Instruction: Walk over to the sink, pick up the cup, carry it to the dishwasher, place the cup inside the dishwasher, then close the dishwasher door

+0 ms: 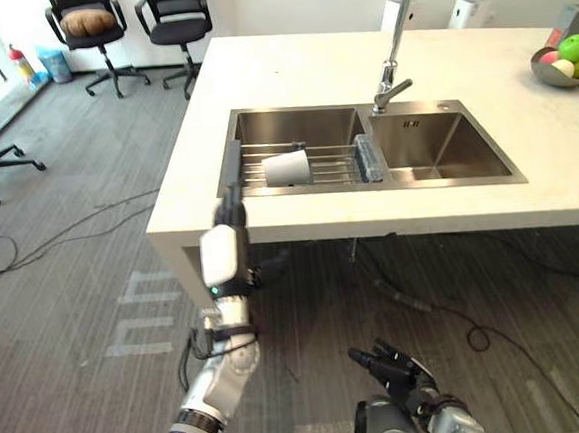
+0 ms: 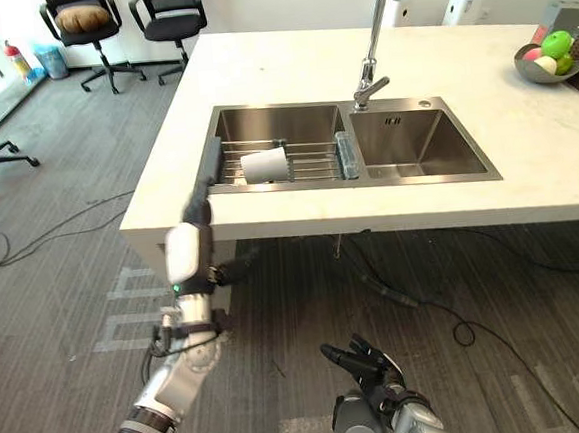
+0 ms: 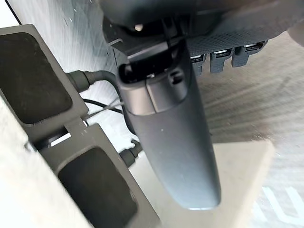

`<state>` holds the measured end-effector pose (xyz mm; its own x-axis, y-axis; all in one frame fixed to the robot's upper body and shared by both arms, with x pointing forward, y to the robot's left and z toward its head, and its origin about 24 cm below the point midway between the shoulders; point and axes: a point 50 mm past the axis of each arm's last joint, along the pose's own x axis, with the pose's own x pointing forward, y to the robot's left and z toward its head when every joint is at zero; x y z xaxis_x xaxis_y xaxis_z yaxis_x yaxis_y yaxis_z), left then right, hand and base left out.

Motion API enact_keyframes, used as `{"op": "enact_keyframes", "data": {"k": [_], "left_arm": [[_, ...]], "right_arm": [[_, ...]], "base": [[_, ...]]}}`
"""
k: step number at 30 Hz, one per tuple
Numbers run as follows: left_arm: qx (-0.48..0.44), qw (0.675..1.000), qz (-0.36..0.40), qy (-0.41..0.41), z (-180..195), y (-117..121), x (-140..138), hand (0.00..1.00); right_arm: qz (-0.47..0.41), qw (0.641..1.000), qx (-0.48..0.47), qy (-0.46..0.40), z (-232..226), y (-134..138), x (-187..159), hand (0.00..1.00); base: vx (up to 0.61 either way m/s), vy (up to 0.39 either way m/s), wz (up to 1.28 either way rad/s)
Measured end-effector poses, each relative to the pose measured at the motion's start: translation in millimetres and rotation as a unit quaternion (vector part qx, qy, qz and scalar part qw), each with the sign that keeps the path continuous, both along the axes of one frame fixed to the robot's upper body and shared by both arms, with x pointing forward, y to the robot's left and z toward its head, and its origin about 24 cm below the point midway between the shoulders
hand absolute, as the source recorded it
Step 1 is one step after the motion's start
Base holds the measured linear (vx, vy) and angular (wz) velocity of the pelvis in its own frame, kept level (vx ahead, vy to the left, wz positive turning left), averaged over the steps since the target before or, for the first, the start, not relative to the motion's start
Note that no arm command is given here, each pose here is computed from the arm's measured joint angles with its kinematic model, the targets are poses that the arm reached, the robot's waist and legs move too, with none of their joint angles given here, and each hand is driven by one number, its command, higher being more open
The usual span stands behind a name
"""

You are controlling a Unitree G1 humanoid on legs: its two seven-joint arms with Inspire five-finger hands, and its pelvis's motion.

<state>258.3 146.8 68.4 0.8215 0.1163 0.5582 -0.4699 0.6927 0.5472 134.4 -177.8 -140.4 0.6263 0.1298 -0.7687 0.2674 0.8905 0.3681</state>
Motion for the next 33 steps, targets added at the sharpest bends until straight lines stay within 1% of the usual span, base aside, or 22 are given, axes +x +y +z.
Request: {"op": "enact_keyframes", "data": {"k": [1,2,3,5,8,11,13,15,16,18,23,27,30,33], "left_arm": [[-0.002,1.000,0.008,-0.029,7.4,5.6,-1.5,1.00],[-0.011,0.999,0.015,-0.033,6.7,5.7,-3.6,1.00],[-0.019,0.999,0.014,-0.041,6.1,2.8,-5.9,1.00],[-0.014,0.999,-0.002,-0.050,7.0,-4.5,-7.2,1.00],[-0.003,0.999,-0.016,-0.033,2.0,-7.3,-10.1,1.00],[0.016,0.999,-0.040,0.003,-0.4,-9.5,-11.1,1.00],[0.050,0.995,-0.078,0.027,5.1,-13.1,-9.6,1.00],[0.113,0.984,-0.130,0.054,10.6,-19.4,-5.7,1.00],[0.157,0.972,-0.163,0.066,17.6,-23.5,1.1,1.00],[0.189,0.962,-0.179,0.086,26.6,-24.9,12.6,1.00],[0.207,0.953,-0.177,0.133,46.4,-7.9,35.1,1.00],[0.211,0.947,-0.155,0.186,59.1,8.4,63.5,1.00],[0.218,0.941,-0.145,0.214,60.8,16.8,71.6,1.00],[0.200,0.933,-0.154,0.256,59.5,21.2,81.0,1.00]], "right_arm": [[0.005,1.000,0.002,0.007,-1.1,2.3,-1.3,1.00],[0.012,1.000,-0.003,0.013,-1.0,-1.0,-0.7,1.00],[0.024,0.999,-0.011,0.024,-1.8,-6.0,-3.4,1.00],[0.035,0.999,-0.008,0.035,-2.2,-6.8,-1.3,1.00],[0.067,0.997,-0.007,0.048,-2.9,-6.9,-0.8,1.00],[0.081,0.995,-0.002,0.058,-2.9,-11.1,-2.7,1.00],[0.089,0.994,0.005,0.067,-4.2,-10.7,-5.3,1.00],[0.092,0.993,0.006,0.078,-5.4,-13.4,-8.3,1.00],[0.093,0.993,0.006,0.077,-4.9,-15.3,-7.2,1.00],[0.094,0.992,0.004,0.079,-4.7,-18.2,-7.1,1.00],[0.092,0.993,0.001,0.078,-4.7,-19.3,-7.2,1.00],[0.092,0.993,0.004,0.077,-5.0,-16.8,-7.0,1.00],[0.093,0.993,0.005,0.076,-4.8,-15.5,-6.3,1.00],[0.094,0.993,0.007,0.076,-4.9,-14.5,-6.1,1.00]], "base": [[0.40,-0.323,0.11],[0.35,-0.330,0.05],[0.38,-0.322,0.09],[0.32,-0.273,0.10],[0.12,-0.131,-0.07],[0.09,-0.080,0.08],[0.13,-0.031,0.17],[0.14,0.007,0.08],[0.08,0.042,0.10],[0.06,0.084,0.01],[0.04,0.101,-0.04],[0.01,0.023,0.02],[0.01,-0.001,-0.01],[0.00,0.000,-0.09]]}}
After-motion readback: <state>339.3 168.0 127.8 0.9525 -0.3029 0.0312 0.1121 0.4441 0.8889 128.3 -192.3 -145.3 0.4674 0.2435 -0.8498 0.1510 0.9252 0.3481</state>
